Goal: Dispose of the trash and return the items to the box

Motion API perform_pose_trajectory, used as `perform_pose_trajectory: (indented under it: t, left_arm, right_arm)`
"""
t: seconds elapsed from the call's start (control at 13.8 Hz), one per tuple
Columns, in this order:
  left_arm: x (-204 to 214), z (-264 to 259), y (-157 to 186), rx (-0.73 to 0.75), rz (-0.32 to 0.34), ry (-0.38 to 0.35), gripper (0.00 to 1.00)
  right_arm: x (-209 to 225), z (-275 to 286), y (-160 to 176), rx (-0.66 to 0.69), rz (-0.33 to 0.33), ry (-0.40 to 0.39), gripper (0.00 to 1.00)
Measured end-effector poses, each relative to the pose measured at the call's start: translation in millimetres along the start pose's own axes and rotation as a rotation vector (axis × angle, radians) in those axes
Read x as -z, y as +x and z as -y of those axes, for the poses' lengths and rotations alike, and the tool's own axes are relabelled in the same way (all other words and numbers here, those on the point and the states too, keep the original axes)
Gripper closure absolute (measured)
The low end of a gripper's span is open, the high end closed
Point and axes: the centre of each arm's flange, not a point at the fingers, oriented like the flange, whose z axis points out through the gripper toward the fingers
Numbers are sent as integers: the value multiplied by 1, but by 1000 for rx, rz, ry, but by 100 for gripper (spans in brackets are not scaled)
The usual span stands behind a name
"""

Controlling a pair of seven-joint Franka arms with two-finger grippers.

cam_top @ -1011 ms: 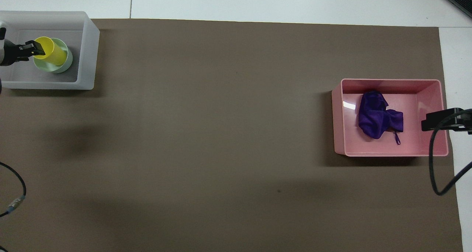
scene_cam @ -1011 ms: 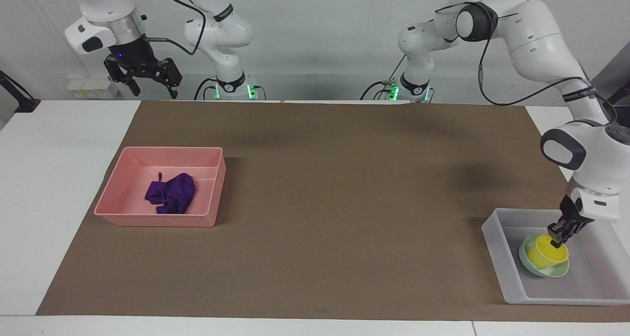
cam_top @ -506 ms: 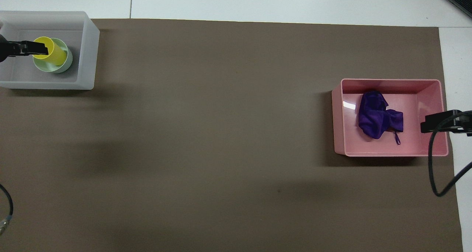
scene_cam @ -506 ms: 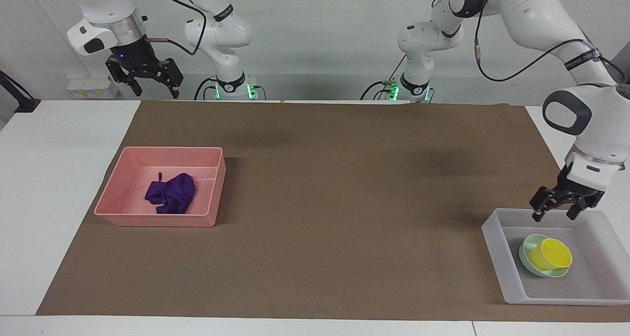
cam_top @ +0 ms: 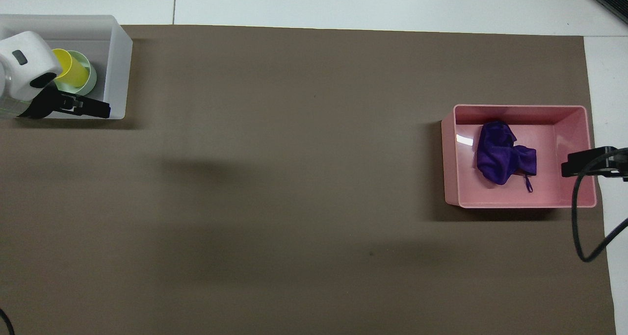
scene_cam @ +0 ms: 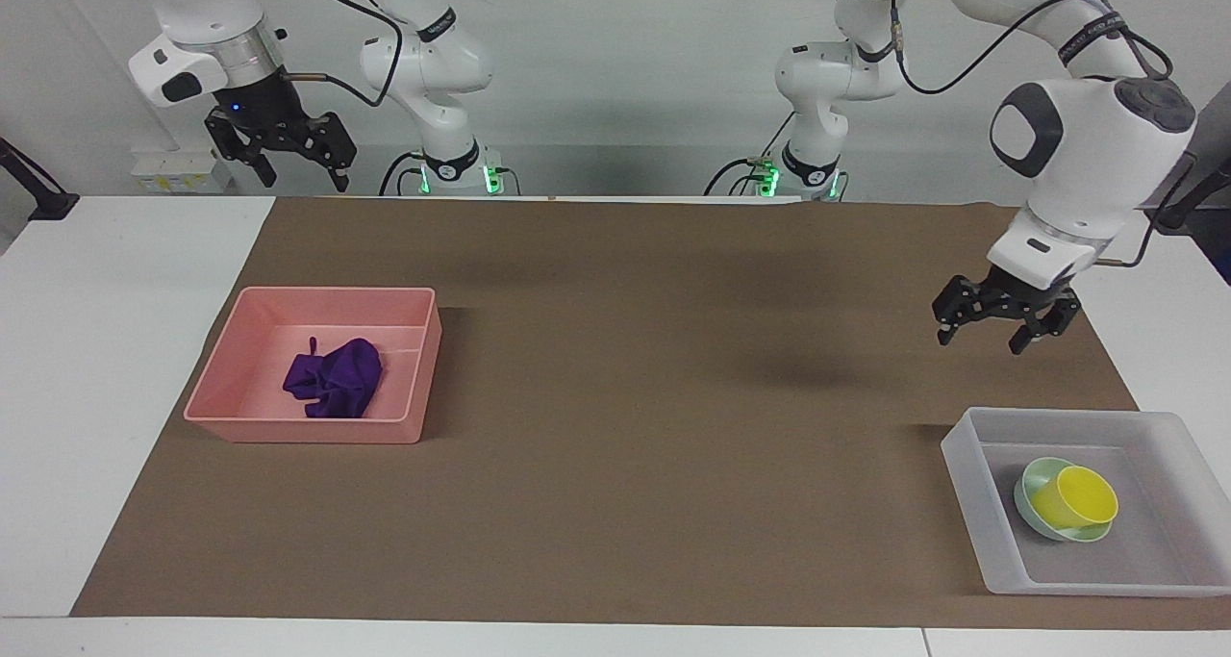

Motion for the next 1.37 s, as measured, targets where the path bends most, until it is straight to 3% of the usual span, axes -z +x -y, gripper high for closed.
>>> perform_pose_trajectory:
  t: [0.51,0.79,1.37]
  left_arm:
    - [62,-18,-19,-29,80,-12,0]
    - [61,-16,-31,-21,108,-17,0]
    - [61,-15,-32,45,100,-12,0]
  right_arm:
    - [0,0,0,0,0,0,0]
    - [0,0,0,0,1,0,0]
    - [0,0,0,0,1,0,0]
